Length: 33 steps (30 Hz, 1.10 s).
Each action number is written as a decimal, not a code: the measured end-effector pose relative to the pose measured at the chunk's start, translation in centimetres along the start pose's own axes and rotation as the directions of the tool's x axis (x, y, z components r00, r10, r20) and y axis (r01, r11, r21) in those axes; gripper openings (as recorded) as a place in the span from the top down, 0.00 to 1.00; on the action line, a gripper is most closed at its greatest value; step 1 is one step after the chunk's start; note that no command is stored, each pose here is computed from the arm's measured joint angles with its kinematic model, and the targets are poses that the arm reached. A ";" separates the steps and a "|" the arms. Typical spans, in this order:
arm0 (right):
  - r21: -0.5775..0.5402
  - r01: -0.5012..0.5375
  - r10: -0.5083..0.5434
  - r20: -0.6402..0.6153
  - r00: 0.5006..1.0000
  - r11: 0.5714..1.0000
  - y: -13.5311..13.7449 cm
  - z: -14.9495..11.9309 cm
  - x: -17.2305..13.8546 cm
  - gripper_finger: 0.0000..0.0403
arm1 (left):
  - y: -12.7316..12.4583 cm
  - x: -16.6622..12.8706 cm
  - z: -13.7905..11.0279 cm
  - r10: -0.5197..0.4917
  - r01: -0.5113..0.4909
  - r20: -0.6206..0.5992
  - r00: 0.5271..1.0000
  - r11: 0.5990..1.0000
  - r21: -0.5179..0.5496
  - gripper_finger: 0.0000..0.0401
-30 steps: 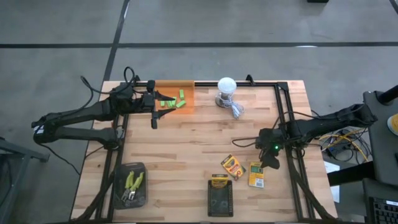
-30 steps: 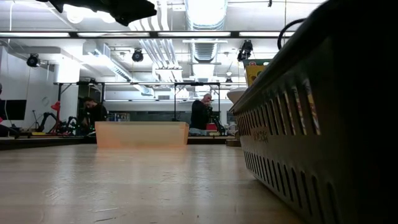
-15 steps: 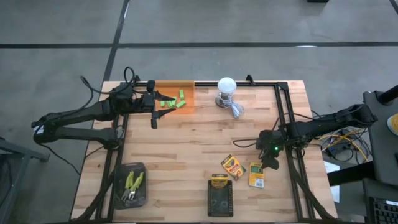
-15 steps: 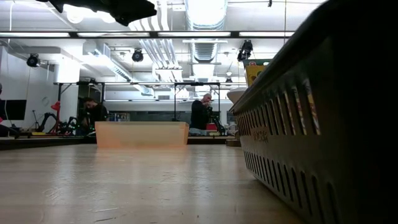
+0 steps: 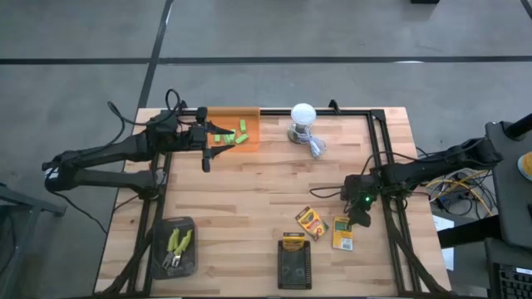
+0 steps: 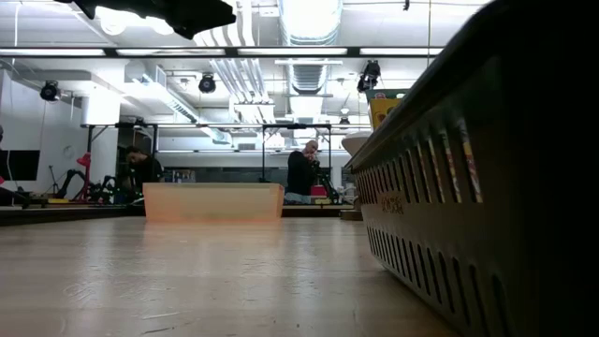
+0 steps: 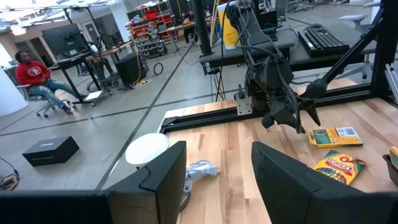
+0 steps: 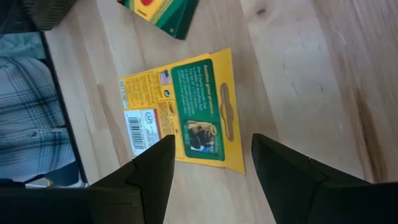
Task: Pick & Place School Supplies
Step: Put the crayon box into the right black bin
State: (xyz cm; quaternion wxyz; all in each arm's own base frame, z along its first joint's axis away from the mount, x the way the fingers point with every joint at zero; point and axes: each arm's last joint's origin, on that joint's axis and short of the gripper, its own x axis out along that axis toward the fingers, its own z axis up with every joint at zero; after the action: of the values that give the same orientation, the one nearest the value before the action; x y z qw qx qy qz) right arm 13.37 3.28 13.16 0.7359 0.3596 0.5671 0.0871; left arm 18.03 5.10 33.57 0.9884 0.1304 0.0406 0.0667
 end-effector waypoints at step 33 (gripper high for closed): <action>0.017 -0.001 0.002 -0.043 0.999 1.000 -0.4 1.2 2.1 0.79 | 0.0 0.0 0.0 0.000 0.000 0.000 1.000 1.000 0.000 0.53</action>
State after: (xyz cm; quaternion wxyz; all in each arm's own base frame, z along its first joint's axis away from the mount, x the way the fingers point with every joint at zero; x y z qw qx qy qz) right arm 15.05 3.60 11.39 0.7204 0.3643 0.5832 0.0906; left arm 18.03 5.10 33.57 0.9884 0.1304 0.0405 0.0665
